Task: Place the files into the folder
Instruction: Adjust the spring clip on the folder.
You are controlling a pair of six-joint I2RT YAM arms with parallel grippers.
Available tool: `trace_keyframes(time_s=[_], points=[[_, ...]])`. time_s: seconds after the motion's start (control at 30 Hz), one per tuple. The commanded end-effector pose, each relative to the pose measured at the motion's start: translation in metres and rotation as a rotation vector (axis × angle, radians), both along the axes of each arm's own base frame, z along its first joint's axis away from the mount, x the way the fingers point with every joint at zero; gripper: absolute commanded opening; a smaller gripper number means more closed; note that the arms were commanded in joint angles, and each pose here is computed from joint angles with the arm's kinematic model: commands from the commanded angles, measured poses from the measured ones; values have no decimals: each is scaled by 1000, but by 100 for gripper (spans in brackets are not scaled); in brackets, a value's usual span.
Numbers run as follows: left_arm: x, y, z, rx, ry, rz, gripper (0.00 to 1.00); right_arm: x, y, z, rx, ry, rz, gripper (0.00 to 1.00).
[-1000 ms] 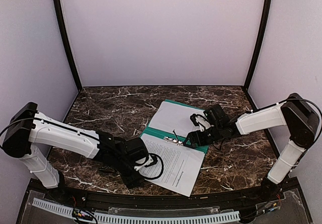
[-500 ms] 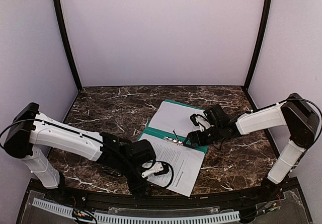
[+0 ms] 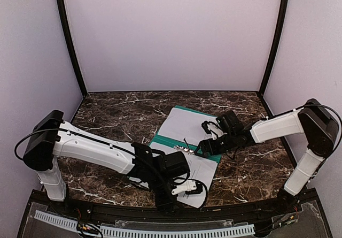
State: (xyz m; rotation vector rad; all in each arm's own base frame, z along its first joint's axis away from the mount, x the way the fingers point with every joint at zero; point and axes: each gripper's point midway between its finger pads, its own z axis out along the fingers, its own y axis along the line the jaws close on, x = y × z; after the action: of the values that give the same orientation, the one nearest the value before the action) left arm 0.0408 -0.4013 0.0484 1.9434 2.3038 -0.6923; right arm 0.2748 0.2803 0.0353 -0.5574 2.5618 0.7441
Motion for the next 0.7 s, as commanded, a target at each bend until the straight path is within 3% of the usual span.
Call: trace_keyframes(time_s=[0.0, 0.3, 0.67], points=[[-13, 0, 1, 28, 33, -83, 69, -9, -14, -26, -77, 81, -3, 83], [-20, 3, -11, 69, 52, -111, 69, -6, -8, -27, -66, 86, 7, 82], [-4, -2, -22, 80, -31, -72, 69, -10, -10, -32, -67, 99, 10, 82]])
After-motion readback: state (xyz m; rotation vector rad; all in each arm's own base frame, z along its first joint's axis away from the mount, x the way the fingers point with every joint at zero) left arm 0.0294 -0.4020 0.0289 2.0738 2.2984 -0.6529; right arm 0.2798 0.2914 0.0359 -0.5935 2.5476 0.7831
